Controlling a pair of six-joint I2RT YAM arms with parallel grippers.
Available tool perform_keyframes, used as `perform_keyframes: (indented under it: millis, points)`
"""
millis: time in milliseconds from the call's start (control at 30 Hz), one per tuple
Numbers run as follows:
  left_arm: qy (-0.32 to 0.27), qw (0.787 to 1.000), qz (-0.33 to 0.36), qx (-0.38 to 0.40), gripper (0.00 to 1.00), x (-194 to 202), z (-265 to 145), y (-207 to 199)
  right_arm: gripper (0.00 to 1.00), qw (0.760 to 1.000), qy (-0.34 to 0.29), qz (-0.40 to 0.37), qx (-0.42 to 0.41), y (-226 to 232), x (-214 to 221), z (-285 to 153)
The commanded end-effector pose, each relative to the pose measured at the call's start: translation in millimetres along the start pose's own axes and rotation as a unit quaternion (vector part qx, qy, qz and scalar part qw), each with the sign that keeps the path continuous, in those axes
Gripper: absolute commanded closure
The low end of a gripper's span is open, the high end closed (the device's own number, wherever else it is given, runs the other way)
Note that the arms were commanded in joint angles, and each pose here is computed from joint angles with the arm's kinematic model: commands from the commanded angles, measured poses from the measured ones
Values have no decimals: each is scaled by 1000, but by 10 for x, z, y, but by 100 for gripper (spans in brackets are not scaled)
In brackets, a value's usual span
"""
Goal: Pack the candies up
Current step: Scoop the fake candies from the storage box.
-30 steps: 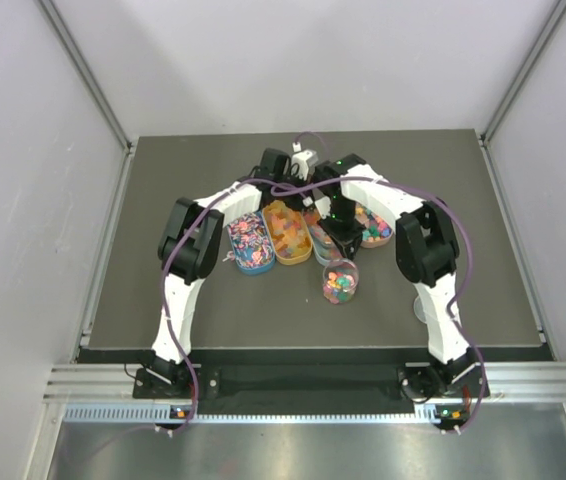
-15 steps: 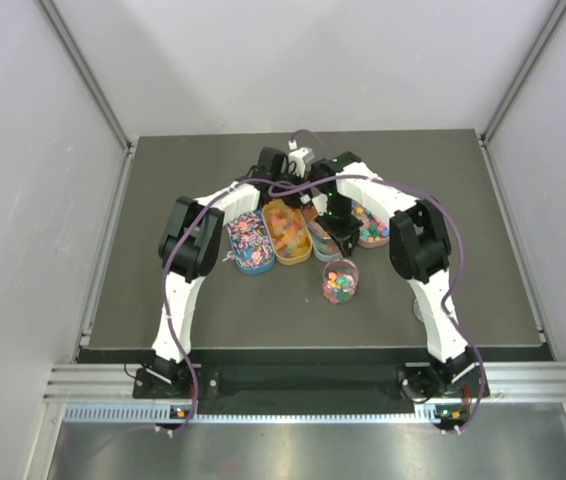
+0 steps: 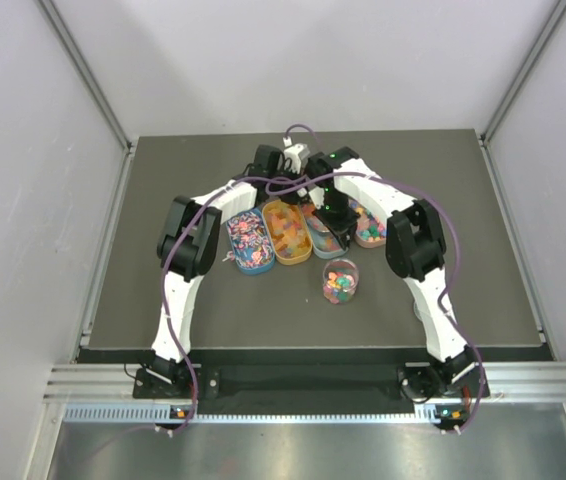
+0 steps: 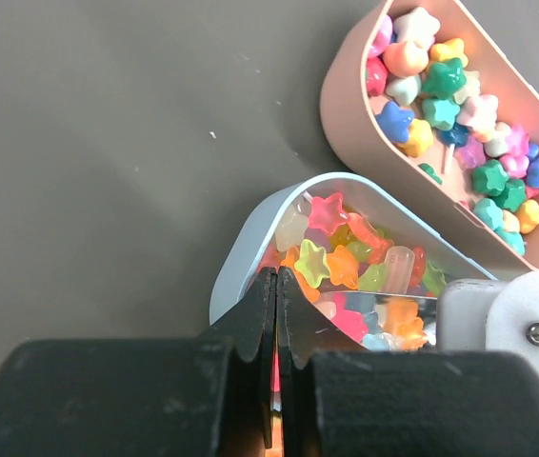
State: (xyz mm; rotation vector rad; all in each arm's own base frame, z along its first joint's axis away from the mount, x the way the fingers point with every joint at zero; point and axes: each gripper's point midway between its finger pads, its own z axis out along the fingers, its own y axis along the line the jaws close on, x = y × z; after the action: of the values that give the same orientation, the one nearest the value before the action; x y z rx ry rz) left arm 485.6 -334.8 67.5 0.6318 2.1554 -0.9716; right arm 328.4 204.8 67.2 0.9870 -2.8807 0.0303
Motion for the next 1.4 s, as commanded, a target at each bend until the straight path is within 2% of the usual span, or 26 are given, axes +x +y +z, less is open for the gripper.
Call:
perform_keyframes:
  millis: [0, 367, 433, 500, 600, 700, 733, 933, 1200, 1367]
  points:
    - [-3, 996, 40, 73, 100, -81, 102, -543, 100, 994, -110, 12, 11, 21, -628, 27]
    - [-23, 996, 16, 82, 100, -281, 9, -593, 100, 994, -106, 15, 3, 36, -634, 106]
    - [-45, 994, 19, 96, 87, -436, -59, -640, 100, 993, -113, 18, 7, -3, -640, 63]
    - [-58, 992, 11, 111, 78, -569, -156, -702, 100, 992, -121, 22, 6, -33, -656, 33]
    - [-82, 988, 12, 132, 72, -789, -334, -776, 100, 989, -140, 38, 3, -131, -681, 25]
    - [-99, 985, 8, 142, 71, -944, -497, -771, 100, 985, -159, 63, 9, -277, -594, 130]
    - [-104, 984, 6, 143, 71, -981, -532, -755, 100, 982, -177, 68, 11, -323, -588, 36]
    - [-121, 983, -2, 138, 71, -1113, -665, -638, 100, 979, -190, 74, -4, -283, -385, 166]
    - [-126, 984, 12, 128, 70, -1193, -690, -575, 100, 969, -236, 73, -5, -281, -497, 229]
    - [-126, 984, 14, 124, 69, -1181, -671, -558, 100, 962, -267, 64, 1, -310, -596, 51]
